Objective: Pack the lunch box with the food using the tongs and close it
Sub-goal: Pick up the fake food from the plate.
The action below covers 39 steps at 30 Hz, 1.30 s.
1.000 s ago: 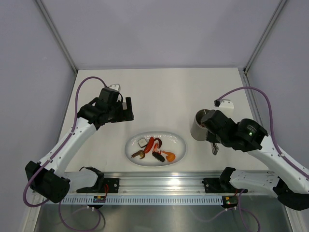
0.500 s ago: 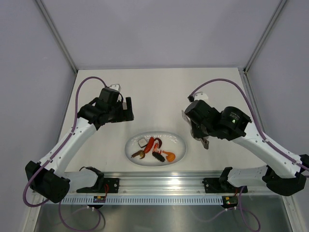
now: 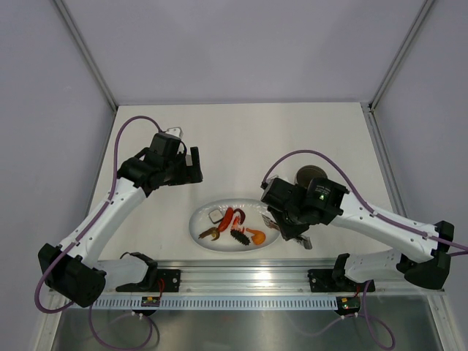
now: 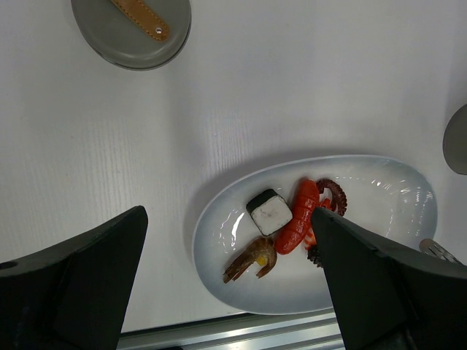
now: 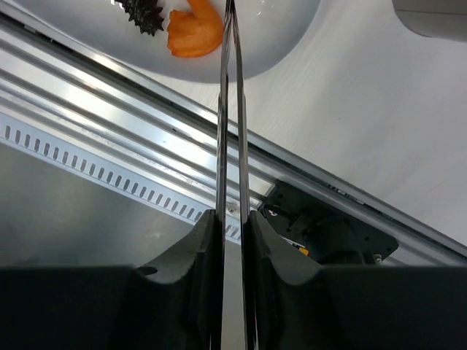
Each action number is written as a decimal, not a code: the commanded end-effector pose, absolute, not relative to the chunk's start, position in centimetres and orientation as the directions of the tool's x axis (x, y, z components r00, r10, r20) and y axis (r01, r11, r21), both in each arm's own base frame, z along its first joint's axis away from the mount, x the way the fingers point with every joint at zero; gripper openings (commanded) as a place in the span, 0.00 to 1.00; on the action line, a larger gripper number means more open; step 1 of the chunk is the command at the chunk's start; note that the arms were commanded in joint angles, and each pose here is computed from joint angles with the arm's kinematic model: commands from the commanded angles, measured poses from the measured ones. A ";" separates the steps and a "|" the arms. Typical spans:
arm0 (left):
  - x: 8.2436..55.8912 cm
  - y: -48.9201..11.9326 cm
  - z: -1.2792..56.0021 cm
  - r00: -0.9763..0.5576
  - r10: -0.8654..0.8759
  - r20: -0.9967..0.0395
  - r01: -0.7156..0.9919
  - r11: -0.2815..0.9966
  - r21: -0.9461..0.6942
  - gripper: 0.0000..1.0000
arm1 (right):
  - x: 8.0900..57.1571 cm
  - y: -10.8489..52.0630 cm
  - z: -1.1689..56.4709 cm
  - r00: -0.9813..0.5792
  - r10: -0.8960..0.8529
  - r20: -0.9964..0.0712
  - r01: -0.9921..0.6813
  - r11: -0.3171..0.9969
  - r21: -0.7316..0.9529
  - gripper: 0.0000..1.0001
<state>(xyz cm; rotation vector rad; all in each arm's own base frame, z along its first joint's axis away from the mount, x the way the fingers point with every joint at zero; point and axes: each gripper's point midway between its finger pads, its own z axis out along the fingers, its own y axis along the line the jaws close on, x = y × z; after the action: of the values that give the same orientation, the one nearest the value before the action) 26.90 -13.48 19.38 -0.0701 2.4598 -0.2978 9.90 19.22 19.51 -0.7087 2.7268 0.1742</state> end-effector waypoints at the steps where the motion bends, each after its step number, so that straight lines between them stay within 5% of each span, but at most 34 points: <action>1: 27.5 -14.1 20.3 -0.767 -0.135 -0.628 0.040 0.966 -0.257 0.99 | 8.0 19.2 19.4 -0.831 -0.471 -0.296 -0.517 0.850 0.102 0.29; 18: 27.4 -14.1 19.9 -0.772 -0.133 -0.621 0.036 0.967 -0.251 0.99 | 8.1 21.3 18.2 -0.811 -0.511 -0.284 -0.560 0.819 0.124 0.53; 39: 27.5 -14.1 19.5 -0.777 -0.129 -0.617 0.036 0.968 -0.247 0.99 | 7.8 21.9 16.0 -0.796 -0.564 -0.217 -0.595 0.796 0.112 0.61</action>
<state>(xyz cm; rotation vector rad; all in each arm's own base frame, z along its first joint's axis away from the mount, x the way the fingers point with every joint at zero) 27.00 -13.55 19.02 -0.0696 2.4717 -0.2930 8.06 21.19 16.18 -0.8561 2.8268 0.2258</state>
